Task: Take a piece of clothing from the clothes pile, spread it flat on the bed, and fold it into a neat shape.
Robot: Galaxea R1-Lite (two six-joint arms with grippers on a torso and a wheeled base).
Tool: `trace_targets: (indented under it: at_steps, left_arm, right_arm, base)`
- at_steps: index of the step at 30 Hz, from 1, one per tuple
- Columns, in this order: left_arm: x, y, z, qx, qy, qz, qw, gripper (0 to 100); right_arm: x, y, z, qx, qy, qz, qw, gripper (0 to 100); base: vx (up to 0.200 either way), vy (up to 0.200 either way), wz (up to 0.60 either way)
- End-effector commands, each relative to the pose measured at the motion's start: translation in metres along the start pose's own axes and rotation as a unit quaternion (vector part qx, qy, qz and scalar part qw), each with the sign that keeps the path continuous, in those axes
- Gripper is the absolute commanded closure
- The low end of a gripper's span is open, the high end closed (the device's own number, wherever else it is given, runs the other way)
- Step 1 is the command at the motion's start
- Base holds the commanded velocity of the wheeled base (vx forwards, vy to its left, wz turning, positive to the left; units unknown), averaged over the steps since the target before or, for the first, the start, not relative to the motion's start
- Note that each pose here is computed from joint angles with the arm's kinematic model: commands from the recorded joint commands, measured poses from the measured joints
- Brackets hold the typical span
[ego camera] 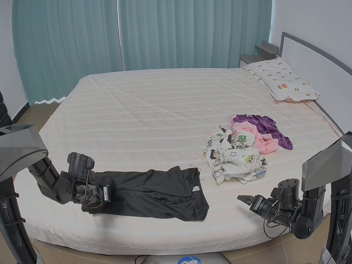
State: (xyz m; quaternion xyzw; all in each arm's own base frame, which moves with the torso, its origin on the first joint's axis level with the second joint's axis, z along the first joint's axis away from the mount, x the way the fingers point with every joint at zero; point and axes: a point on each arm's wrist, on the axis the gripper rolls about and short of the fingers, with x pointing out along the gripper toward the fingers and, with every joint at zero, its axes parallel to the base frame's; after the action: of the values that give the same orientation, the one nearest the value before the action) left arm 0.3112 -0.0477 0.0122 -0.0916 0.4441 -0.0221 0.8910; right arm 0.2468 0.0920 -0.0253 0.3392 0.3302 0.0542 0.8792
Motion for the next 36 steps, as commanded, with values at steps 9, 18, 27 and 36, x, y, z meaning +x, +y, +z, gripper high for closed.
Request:
trace_targets:
  at_steps: [9,18,27,36]
  left_arm:
    - [0.004,-0.012,0.018,-0.026,-0.030,-0.004,0.9992,100]
    - [0.006,-0.028,0.025,-0.011,-0.025,-0.012,0.9996,100]
    - [0.012,-0.046,0.040,0.001,-0.017,-0.021,0.9996,100]
    - [0.027,-0.075,0.040,0.021,-0.010,-0.031,0.9992,100]
  right_arm:
    - [0.000,0.000,-0.001,-0.001,0.001,0.000,1.0000,0]
    - [0.000,-0.001,-0.001,0.000,0.002,-0.001,1.0000,0]
    - [0.000,-0.001,-0.001,-0.001,0.003,-0.002,1.0000,0]
    - [0.001,-0.002,-0.002,0.000,0.004,-0.004,1.0000,0]
  base:
    - [0.000,-0.089,0.00]
    - [0.000,-0.200,0.00]
    - [0.000,-0.200,0.00]
    - [0.000,-0.200,0.00]
